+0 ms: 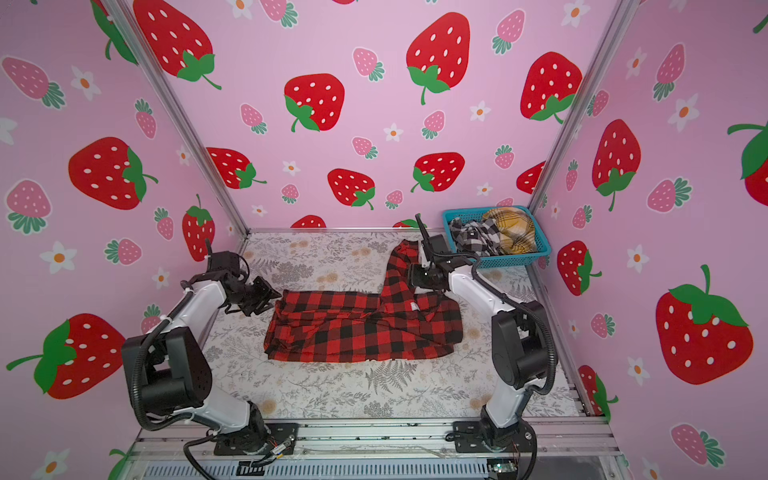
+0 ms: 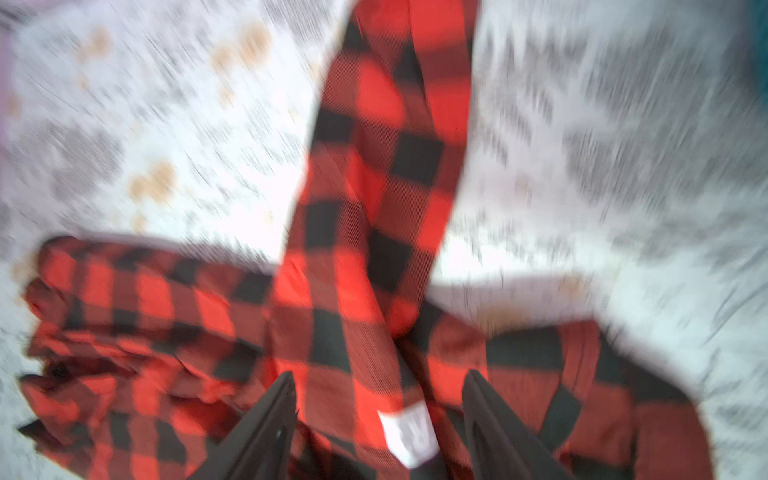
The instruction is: Fold and stack the long sleeve shirts
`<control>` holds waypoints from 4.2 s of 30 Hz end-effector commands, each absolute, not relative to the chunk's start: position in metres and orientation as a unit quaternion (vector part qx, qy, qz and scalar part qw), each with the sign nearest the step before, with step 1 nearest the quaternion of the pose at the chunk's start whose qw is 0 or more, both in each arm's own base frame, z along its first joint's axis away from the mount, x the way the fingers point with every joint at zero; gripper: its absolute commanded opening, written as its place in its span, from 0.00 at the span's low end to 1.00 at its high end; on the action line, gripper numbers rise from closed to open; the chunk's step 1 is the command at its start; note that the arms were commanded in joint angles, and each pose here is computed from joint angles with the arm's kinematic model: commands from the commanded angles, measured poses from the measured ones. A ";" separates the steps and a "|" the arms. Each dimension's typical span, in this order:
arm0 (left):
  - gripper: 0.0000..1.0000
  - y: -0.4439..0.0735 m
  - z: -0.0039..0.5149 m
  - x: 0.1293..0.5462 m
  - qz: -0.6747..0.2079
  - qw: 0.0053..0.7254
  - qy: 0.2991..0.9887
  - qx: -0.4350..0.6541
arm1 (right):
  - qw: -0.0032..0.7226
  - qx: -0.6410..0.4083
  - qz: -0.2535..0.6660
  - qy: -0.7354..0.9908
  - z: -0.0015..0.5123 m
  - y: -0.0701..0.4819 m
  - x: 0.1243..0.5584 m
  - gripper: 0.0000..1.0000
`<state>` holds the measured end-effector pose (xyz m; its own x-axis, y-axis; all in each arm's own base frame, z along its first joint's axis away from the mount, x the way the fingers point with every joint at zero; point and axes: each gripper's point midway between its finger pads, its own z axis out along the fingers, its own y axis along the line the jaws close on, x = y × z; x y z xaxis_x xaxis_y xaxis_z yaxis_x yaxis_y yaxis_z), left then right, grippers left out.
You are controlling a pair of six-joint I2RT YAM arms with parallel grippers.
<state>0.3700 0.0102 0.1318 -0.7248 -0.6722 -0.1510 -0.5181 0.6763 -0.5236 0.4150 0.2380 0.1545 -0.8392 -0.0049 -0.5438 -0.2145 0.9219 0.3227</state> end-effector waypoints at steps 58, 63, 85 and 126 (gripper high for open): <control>0.35 -0.012 0.041 0.342 -0.162 0.055 0.939 -0.297 | 0.352 -0.208 0.217 0.886 0.215 0.353 0.432 0.00; 0.36 -0.017 0.052 0.341 -0.178 0.065 0.936 -0.297 | 0.355 -0.262 0.258 0.859 0.232 0.384 0.374 0.00; 0.62 -0.199 0.135 0.374 -0.393 0.128 0.899 -0.144 | 0.250 -0.320 0.281 0.870 0.132 0.355 0.250 0.00; 0.52 -0.293 0.107 0.360 -0.436 0.081 0.891 0.103 | 0.171 -0.255 0.241 0.921 0.062 0.322 0.240 0.00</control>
<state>0.3641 -0.2830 0.0922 -0.9839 0.0337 -0.1756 0.1556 0.6451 -0.7481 0.2378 0.3249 0.0570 -0.8073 -0.4078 -0.4266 -0.5625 0.7504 0.3472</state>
